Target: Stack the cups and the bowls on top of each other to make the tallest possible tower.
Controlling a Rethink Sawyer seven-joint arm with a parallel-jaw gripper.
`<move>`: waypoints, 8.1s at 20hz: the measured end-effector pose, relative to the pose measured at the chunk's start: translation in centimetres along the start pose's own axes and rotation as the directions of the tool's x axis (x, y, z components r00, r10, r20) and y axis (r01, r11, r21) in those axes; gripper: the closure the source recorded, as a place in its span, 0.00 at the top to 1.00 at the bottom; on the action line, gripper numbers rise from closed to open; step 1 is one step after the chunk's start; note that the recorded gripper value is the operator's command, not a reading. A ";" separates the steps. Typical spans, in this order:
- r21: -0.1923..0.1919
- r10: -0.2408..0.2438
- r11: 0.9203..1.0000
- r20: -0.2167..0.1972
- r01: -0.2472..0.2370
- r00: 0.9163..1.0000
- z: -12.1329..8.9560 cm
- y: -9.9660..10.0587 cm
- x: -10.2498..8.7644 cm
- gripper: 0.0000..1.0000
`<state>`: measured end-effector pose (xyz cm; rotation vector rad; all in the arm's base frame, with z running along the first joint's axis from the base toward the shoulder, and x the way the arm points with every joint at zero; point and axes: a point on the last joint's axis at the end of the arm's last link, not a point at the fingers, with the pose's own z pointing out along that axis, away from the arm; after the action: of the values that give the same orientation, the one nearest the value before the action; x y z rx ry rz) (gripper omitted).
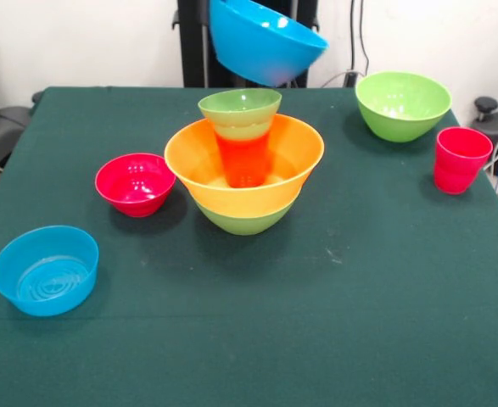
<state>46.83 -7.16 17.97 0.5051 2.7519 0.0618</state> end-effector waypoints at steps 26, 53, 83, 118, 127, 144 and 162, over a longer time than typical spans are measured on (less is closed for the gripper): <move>-0.113 0.112 0.986 -0.094 -0.122 0.989 1.0 -1.6 0.7 0.00; -0.126 0.061 0.989 -0.143 -0.079 0.988 2.1 0.5 3.0 0.00; -0.112 0.097 0.988 -0.063 -0.104 0.993 3.3 -1.6 -1.5 0.00; -0.117 0.064 0.990 -0.110 -0.077 0.992 5.6 -2.8 0.9 0.00; -0.126 0.083 0.987 -0.100 -0.095 0.992 5.5 -3.7 0.3 0.00; -0.176 0.073 0.980 -0.087 -0.088 0.994 6.2 -2.6 -1.1 0.00; -0.188 0.074 0.978 -0.074 -0.087 0.995 6.9 -2.0 -2.2 0.00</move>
<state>50.46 -9.93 11.96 0.5698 2.7513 0.3656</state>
